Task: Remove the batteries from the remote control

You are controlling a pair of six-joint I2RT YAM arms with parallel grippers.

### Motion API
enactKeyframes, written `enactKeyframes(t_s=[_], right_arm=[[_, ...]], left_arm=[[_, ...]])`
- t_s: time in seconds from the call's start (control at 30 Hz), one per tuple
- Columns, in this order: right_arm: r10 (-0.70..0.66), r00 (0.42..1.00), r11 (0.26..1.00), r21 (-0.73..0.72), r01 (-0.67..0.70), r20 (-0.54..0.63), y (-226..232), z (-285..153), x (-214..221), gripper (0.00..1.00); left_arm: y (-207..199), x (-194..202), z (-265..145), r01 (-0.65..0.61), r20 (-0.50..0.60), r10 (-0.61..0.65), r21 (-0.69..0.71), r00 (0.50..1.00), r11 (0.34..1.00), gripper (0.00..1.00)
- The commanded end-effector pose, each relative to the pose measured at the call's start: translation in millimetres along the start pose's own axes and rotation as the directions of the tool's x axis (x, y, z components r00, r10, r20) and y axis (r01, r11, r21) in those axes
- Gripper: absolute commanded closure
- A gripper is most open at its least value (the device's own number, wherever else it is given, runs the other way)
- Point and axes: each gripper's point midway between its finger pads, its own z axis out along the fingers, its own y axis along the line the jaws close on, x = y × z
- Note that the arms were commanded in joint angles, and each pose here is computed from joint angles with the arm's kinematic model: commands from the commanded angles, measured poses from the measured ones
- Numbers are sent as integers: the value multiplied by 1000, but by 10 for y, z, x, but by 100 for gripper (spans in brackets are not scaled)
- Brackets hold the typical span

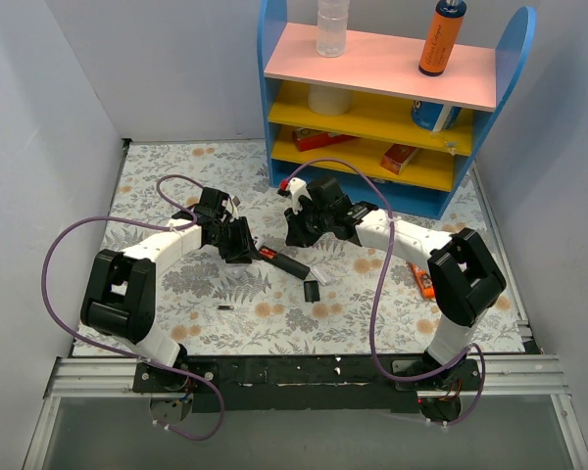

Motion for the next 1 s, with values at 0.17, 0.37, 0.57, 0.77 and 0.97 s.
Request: enactKeyframes(t_s=[0.17, 0.37, 0.57, 0.77, 0.97], right_arm=[[-7, 996, 999, -31, 9, 87, 67, -53, -314, 99], [-2, 994, 999, -46, 7, 108, 113, -100, -380, 99], [12, 994, 998, -55, -6, 107, 137, -113, -352, 99], [33, 993, 997, -66, -26, 115, 165, -142, -312, 99], [42, 992, 996, -84, -32, 120, 222, -193, -318, 99]], left_arm=[[-35, -78, -91, -25, 47, 25, 2, 999, 1000, 67], [-22, -73, -74, -22, 42, 22, -3, 999, 1000, 67], [-17, -70, -67, -20, 40, 20, -4, 999, 1000, 67], [-8, -60, -62, -18, 36, 18, -7, 999, 1000, 67], [6, -60, -44, -15, 31, 15, -13, 999, 1000, 67]])
